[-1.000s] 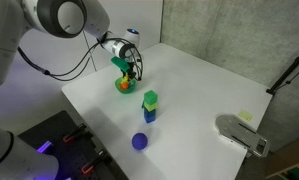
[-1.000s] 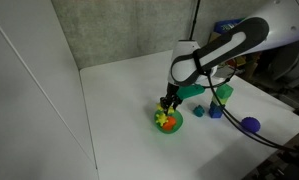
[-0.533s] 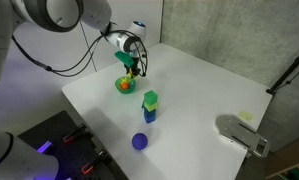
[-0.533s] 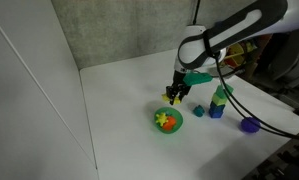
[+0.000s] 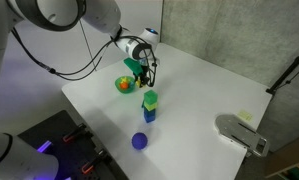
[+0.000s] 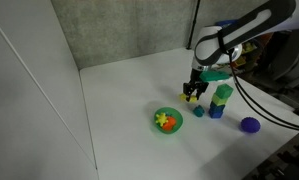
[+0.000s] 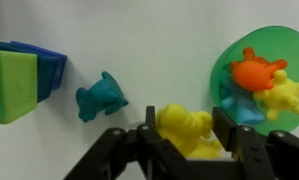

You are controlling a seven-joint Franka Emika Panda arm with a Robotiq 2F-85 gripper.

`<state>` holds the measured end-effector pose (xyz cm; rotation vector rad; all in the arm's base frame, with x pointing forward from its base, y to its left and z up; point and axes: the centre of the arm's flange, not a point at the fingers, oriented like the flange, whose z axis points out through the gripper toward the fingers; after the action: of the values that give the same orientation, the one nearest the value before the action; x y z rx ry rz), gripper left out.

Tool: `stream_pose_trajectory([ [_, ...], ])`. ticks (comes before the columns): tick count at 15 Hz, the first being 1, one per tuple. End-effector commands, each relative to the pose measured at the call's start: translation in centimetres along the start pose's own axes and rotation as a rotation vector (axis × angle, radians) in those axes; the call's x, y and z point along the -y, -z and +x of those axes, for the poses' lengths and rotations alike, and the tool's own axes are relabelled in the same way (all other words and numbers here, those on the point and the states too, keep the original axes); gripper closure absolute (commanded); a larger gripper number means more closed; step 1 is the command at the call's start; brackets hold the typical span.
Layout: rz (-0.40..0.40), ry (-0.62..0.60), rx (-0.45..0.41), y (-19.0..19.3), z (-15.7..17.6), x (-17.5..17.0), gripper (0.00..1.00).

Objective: Remove the yellow duck from the green bowl and put it on the table

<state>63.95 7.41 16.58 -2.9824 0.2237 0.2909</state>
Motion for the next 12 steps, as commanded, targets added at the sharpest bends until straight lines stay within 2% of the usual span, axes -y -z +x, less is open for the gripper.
stream_pose_trajectory([
  [1,0.018,-0.027,0.013,2.2,-1.8,-2.0,0.08],
  [2,0.020,-0.029,0.012,2.7,-2.0,-2.2,0.01],
  [3,0.023,-0.030,0.009,3.2,-2.3,-2.4,0.00],
  [12,0.019,-0.041,-0.016,10.6,-6.5,-3.5,0.00],
])
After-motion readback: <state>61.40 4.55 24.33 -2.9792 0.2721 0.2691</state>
